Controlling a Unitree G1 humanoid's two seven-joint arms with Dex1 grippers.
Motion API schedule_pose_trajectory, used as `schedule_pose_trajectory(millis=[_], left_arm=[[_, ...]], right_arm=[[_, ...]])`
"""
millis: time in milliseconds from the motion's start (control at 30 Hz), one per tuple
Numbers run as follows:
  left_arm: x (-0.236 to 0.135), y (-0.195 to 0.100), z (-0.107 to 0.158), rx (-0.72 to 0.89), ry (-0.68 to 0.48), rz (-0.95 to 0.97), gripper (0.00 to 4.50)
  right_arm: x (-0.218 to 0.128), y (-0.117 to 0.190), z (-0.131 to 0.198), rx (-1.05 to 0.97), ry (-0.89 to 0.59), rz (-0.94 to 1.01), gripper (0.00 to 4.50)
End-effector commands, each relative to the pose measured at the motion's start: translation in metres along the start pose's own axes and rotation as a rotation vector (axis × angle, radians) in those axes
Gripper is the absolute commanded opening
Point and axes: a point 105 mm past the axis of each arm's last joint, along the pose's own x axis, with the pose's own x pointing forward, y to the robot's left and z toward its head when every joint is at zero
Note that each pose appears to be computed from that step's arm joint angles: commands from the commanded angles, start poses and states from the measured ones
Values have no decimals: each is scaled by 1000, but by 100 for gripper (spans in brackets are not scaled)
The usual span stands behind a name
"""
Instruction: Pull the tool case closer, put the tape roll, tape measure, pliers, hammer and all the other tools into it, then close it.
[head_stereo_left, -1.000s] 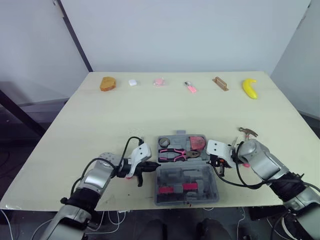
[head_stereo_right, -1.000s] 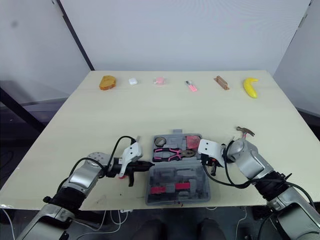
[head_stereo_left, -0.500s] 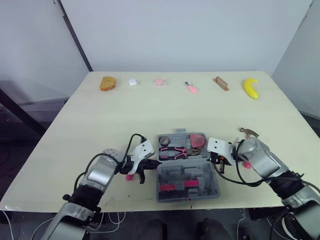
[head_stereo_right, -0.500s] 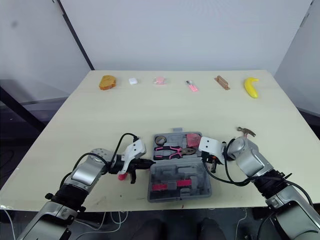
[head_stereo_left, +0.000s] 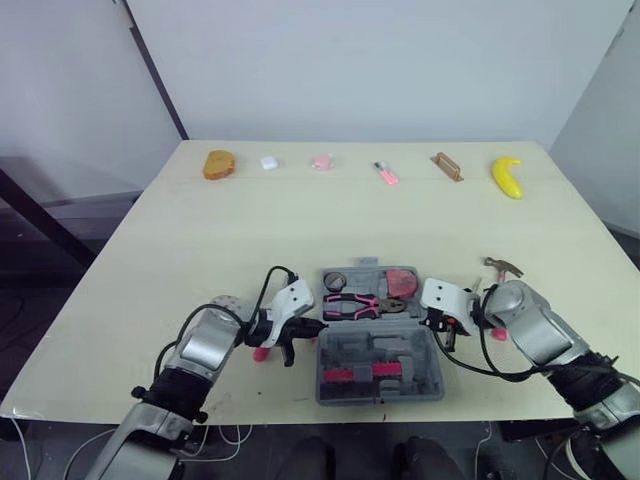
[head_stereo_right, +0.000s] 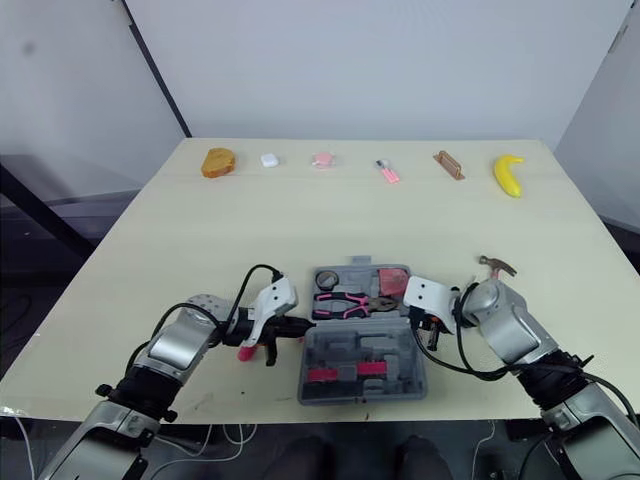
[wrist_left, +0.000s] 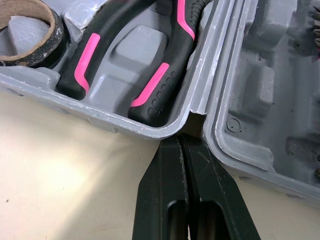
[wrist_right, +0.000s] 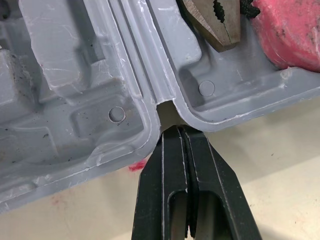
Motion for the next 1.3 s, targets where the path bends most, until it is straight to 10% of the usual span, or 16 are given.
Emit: schedule_pose_trajectory(millis=[33, 1300], left_arm=[[11, -10, 26, 82, -77, -62, 10], [15, 9, 6, 99, -66, 38, 10]], right_arm=[[-3, 6, 7, -13, -30, 21, 0], [-3, 3, 4, 2, -36, 0, 0]])
